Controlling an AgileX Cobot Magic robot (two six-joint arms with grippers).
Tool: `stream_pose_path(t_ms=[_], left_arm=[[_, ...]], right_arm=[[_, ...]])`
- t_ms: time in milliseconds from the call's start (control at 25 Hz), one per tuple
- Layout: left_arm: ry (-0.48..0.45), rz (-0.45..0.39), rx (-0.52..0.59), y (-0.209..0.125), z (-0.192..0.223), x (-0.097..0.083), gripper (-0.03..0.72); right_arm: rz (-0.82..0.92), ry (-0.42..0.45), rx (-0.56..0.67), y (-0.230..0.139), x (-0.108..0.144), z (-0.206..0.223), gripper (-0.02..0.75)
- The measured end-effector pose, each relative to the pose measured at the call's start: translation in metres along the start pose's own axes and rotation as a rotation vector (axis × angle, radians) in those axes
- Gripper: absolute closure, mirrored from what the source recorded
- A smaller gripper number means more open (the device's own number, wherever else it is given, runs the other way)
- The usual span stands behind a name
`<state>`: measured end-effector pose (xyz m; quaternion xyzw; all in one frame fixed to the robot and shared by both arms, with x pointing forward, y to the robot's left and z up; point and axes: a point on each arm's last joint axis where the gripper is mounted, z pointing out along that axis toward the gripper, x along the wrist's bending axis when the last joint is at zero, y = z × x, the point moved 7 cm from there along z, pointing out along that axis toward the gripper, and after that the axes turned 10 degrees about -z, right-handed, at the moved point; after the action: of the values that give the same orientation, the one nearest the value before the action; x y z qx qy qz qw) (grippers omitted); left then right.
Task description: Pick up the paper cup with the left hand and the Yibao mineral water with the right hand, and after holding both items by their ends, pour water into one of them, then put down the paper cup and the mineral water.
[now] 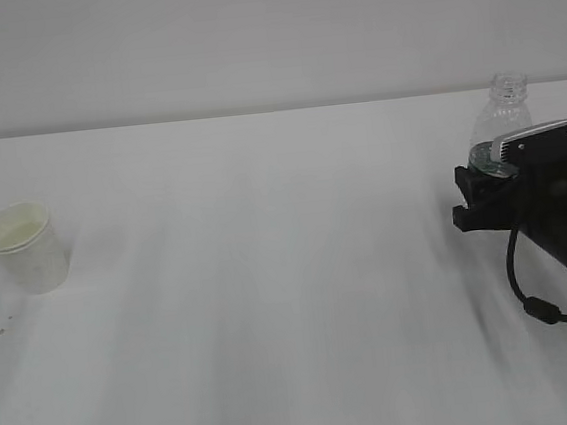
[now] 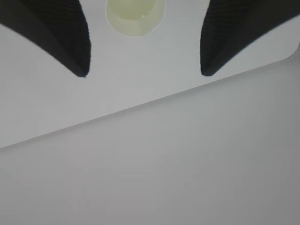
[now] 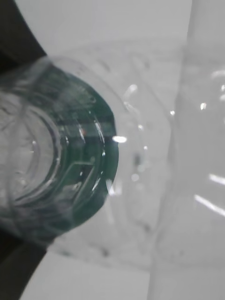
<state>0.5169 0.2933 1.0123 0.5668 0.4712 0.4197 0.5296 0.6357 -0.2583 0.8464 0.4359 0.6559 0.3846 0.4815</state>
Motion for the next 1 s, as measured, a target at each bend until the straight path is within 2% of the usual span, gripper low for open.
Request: stream_pose_path(t_ms=[1000], left_arm=[[-0.016,0.022,0.011,-0.0017,0.0000,-0.0026,0.169]], right_arm=[[0.011,0.000,-0.008,-0.0016,0.0011,0.0105,0.267]])
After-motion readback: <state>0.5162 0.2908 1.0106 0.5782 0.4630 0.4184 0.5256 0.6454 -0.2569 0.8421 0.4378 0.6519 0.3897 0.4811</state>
